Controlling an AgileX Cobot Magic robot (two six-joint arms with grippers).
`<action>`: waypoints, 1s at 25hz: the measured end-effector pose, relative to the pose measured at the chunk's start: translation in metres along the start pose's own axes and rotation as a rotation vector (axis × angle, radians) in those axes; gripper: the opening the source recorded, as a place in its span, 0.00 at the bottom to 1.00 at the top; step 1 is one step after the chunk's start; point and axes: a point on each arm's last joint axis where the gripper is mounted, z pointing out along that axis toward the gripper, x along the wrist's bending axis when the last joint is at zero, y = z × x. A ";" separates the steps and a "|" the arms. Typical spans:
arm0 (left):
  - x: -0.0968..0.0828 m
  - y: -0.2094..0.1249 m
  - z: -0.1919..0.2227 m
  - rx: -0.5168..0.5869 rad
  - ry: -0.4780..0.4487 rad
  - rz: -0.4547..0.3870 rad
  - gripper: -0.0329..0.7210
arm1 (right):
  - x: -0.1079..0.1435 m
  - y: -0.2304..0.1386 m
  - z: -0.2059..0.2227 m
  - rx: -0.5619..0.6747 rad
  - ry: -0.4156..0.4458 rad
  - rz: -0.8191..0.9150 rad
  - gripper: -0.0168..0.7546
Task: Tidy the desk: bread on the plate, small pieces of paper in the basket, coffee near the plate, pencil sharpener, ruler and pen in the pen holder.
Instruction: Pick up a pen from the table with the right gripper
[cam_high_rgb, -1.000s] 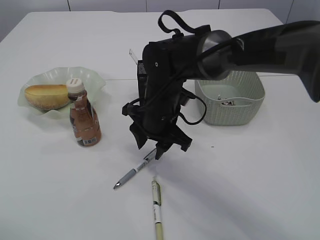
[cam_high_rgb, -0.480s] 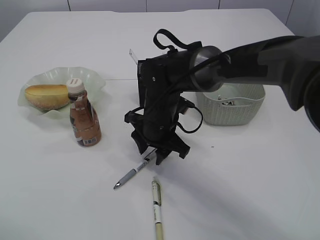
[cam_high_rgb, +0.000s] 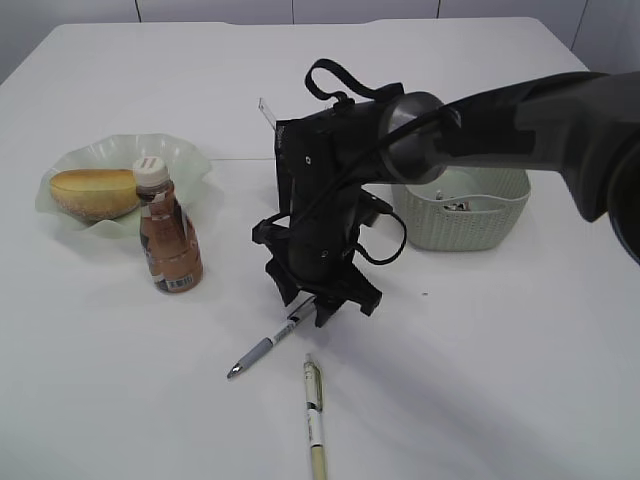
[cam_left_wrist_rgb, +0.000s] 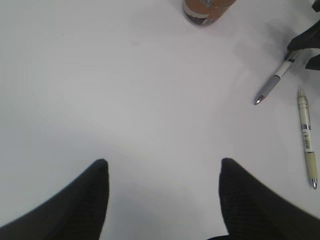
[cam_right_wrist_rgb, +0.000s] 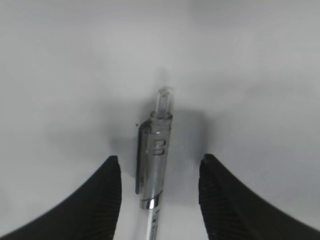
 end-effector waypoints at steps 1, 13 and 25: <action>0.000 0.000 0.000 0.000 0.000 0.000 0.71 | 0.000 0.000 0.000 -0.001 0.000 0.007 0.50; 0.000 0.000 0.000 0.000 0.000 0.000 0.71 | 0.001 0.002 0.000 -0.019 0.008 0.023 0.51; 0.000 0.000 0.000 -0.002 0.000 0.000 0.71 | 0.000 0.002 0.005 -0.020 -0.004 0.024 0.51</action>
